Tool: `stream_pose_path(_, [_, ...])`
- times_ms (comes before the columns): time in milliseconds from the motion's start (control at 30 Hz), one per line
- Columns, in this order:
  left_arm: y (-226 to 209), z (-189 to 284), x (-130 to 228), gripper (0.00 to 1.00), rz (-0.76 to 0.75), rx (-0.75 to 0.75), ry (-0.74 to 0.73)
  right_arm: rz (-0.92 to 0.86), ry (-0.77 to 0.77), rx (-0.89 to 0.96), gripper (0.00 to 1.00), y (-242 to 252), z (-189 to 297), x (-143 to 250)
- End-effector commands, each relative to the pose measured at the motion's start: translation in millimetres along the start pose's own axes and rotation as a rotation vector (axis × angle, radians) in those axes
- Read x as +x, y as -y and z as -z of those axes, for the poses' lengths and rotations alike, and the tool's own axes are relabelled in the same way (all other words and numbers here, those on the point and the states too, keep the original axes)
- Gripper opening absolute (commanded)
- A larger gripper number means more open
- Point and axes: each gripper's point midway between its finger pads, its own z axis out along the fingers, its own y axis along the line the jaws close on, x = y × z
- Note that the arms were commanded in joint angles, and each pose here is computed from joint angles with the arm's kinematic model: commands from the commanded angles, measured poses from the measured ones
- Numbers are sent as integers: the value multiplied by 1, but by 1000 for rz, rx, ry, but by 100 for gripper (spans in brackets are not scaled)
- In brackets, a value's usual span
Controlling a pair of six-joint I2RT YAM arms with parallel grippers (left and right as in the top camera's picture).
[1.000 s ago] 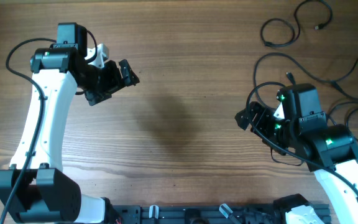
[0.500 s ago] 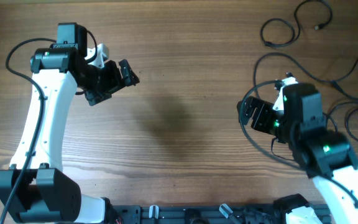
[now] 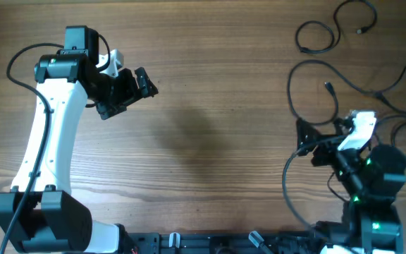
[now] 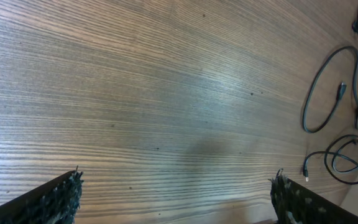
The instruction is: Untangle cables
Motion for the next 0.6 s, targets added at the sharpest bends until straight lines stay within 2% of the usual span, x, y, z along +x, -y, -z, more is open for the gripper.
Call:
stream_pose_path(0, [1, 6, -4, 100, 1, 0, 23, 98, 84, -52, 100, -14, 0, 10])
stream_pose_path(67, [1, 6, -4, 100, 1, 0, 23, 123, 132, -75, 100, -18, -1, 17])
stream_pose_path(200, [1, 6, -4, 100, 1, 0, 23, 17, 234, -29, 100, -5, -3, 28])
stream_pose_path(433, [1, 6, -4, 100, 2, 0, 23, 71, 420, -30, 100, 1, 1, 24])
stream_pose_path(567, [1, 6, -4, 100, 1, 0, 23, 104, 427, 8, 100, 6, 2, 23])
